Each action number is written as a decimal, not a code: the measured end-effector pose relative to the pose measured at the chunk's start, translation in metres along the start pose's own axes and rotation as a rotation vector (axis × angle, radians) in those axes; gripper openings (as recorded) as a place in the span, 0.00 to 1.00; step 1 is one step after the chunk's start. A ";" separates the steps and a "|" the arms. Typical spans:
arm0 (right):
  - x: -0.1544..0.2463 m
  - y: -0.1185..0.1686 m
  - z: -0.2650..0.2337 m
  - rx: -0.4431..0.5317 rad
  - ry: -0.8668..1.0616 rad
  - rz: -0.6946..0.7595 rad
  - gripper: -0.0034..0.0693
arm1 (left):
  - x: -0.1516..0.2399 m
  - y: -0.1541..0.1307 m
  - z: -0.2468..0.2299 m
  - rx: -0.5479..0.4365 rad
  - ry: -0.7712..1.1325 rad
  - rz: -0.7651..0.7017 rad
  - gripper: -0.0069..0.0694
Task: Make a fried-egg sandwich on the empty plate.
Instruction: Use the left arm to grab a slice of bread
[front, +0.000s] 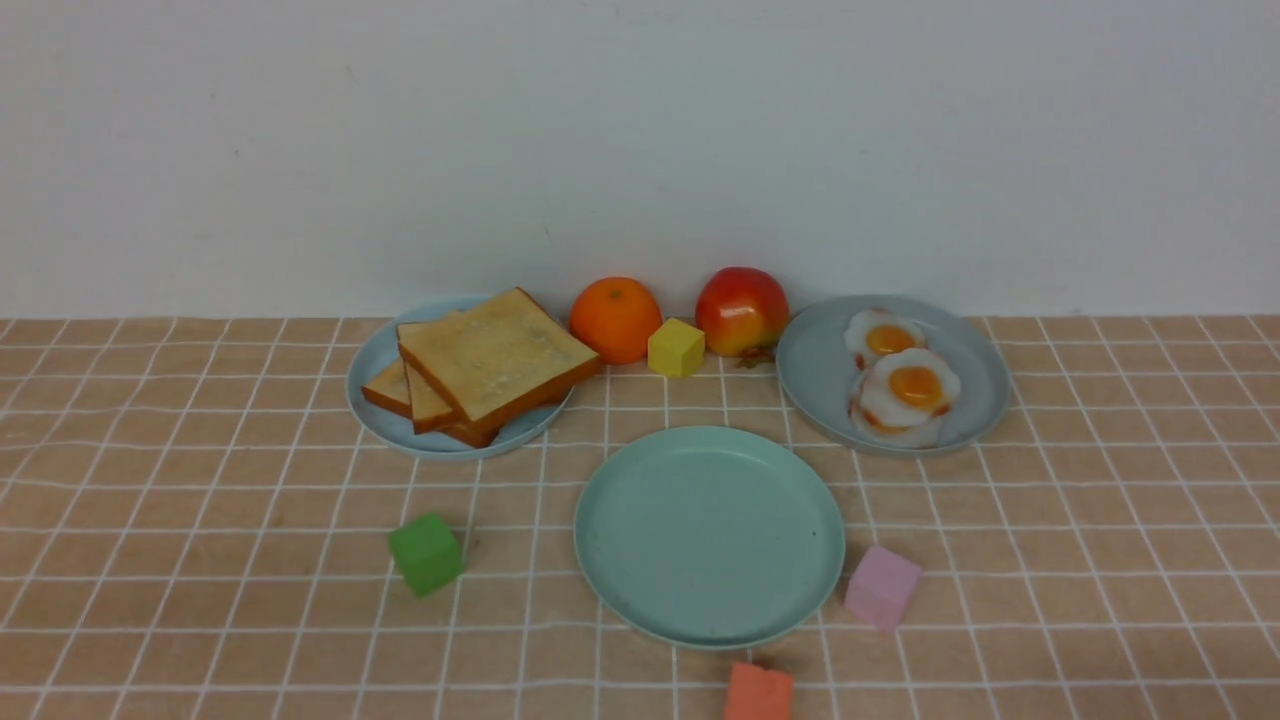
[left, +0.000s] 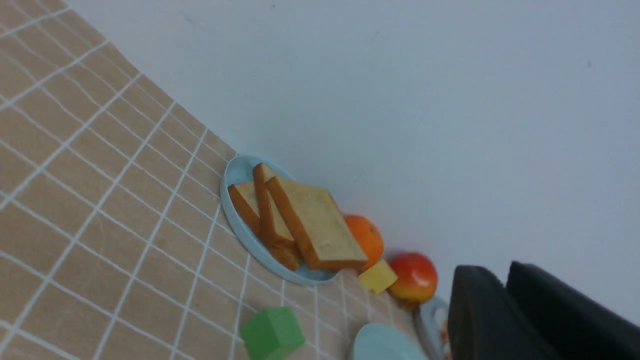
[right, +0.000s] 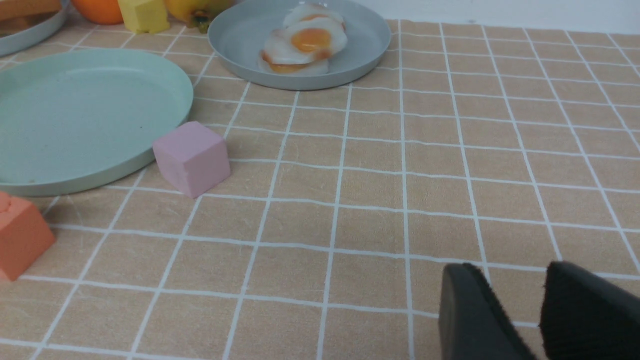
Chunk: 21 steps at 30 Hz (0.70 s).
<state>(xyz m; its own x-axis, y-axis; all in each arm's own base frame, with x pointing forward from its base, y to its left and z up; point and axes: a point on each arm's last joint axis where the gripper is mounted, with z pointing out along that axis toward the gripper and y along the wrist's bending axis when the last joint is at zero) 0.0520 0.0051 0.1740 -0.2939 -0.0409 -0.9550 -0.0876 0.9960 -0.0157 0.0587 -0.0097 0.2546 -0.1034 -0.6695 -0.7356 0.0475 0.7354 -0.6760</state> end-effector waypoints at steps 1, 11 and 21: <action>0.000 0.000 0.000 0.000 0.000 0.000 0.38 | -0.010 -0.011 0.004 0.004 0.036 0.088 0.12; -0.003 0.002 0.001 -0.022 -0.044 0.106 0.38 | -0.012 -0.080 0.067 0.187 0.720 0.557 0.07; -0.028 0.007 -0.006 -0.168 -0.214 0.729 0.36 | 0.005 -0.109 0.178 0.103 0.896 0.756 0.07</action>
<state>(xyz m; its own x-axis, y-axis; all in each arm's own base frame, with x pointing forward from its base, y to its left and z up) 0.0541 0.0127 0.2021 -0.1441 0.6530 -0.7435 -0.0904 0.7395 0.6671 0.2298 -0.1120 0.3165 -0.6741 0.2769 -0.6848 0.4725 0.8742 -0.1117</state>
